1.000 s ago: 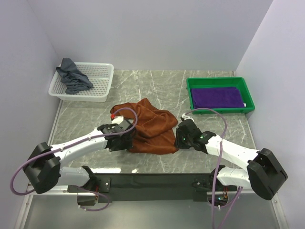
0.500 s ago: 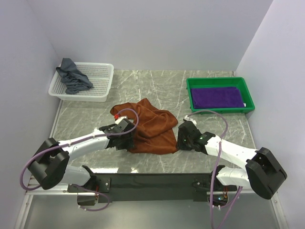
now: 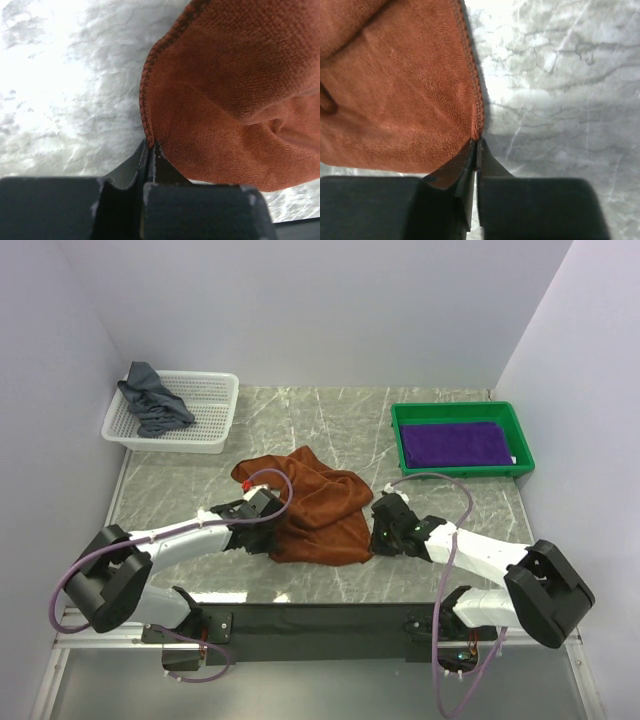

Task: Fold and stack the towels
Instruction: Flatten out the crumpled towel

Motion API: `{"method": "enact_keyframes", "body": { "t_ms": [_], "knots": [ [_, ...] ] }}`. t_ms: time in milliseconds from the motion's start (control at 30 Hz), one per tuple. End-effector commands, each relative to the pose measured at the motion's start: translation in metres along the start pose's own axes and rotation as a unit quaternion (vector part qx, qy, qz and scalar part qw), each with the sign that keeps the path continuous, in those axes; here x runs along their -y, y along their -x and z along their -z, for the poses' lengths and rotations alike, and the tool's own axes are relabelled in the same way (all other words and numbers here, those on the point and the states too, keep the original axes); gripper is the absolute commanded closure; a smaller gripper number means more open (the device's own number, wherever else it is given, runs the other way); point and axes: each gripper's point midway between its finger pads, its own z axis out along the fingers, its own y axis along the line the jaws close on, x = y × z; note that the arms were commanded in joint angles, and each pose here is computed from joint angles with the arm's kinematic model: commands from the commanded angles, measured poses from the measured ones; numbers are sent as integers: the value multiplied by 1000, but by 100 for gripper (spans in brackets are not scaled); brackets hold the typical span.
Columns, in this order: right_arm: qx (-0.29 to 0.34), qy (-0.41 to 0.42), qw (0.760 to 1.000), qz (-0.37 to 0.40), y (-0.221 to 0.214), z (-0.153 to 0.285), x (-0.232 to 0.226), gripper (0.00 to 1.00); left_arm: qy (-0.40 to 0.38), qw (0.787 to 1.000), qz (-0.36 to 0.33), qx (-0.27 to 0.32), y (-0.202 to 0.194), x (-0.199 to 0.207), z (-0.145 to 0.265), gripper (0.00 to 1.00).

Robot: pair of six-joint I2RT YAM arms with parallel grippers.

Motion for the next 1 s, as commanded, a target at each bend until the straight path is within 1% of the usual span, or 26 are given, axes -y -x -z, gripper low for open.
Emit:
{"method": "enact_keyframes", "body": {
  "t_ms": [0, 67, 100, 133, 233, 300, 333, 367, 433, 467, 500, 533, 567, 600, 667, 700, 733, 767, 800, 867, 900, 933, 967],
  "knots": [
    [8, -24, 1000, 10, 9, 12, 4, 100, 25, 1000, 2, 6, 7, -8, 19, 99],
    [29, -30, 999, 23, 27, 35, 0, 100, 26, 999, 16, 25, 22, -3, 38, 99],
    [44, -41, 998, 27, 37, 44, 1, 100, 31, 999, 17, 28, 27, -4, 58, 99],
    [47, -45, 997, 40, 46, 60, -3, 100, 30, 999, 19, 34, 32, -3, 67, 99],
    [68, -57, 994, 67, 70, 96, -8, 100, 16, 999, 11, 33, 40, 3, 102, 99],
    [61, -69, 992, 88, 75, 101, -8, 100, 6, 999, 0, 37, 47, 9, 111, 96],
    [64, -72, 991, 93, 82, 105, -12, 100, 4, 999, -3, 39, 48, 10, 110, 95],
    [51, -81, 990, 99, 82, 97, -11, 100, 9, 999, -8, 34, 47, 11, 103, 94],
    [31, -78, 990, 117, 81, 87, -16, 99, 9, 1000, -15, 9, 38, 11, 85, 94],
    [10, -77, 989, 123, 77, 73, -19, 99, -15, 1000, -19, 0, 38, 21, 74, 94],
    [-1, -77, 989, 129, 74, 66, -20, 98, 3, 999, -23, -29, 26, 16, 55, 96],
    [-5, -73, 988, 135, 76, 58, -25, 98, 8, 999, -25, -38, 25, 16, 45, 97],
    [-25, -82, 986, 141, 72, 44, -24, 98, 10, 999, -28, -37, 27, 18, 34, 98],
    [-29, -86, 985, 144, 72, 37, -24, 98, 45, 997, -33, -53, 22, 8, 16, 99],
    [-32, -103, 983, 151, 80, 21, -25, 98, 65, 995, -41, -56, 28, 10, -1, 99],
    [-31, -104, 983, 151, 83, 16, -27, 98, 75, 995, -41, -47, 35, 9, -5, 99],
    [-22, -98, 984, 149, 94, 12, -34, 98, 68, 996, -38, -34, 47, 19, -4, 99],
    [-32, -102, 983, 149, 93, 3, -35, 97, 65, 997, -36, -29, 53, 23, -6, 97],
    [-27, -107, 983, 146, 99, 0, -35, 94, 58, 998, -31, -16, 65, 31, -6, 91],
    [-2, -102, 986, 131, 115, -3, -44, 89, 45, 999, -20, -1, 79, 40, -3, 86],
    [8, -104, 987, 119, 123, -4, -42, 78, 36, 999, -14, 9, 88, 45, 0, 75],
    [19, -103, 989, 100, 128, -4, -42, 74, 27, 999, -7, 23, 96, 49, 2, 71],
    [42, -88, 992, 86, 139, -1, -48, 73, 23, 999, 9, 33, 104, 48, 3, 68]
  ]
}}
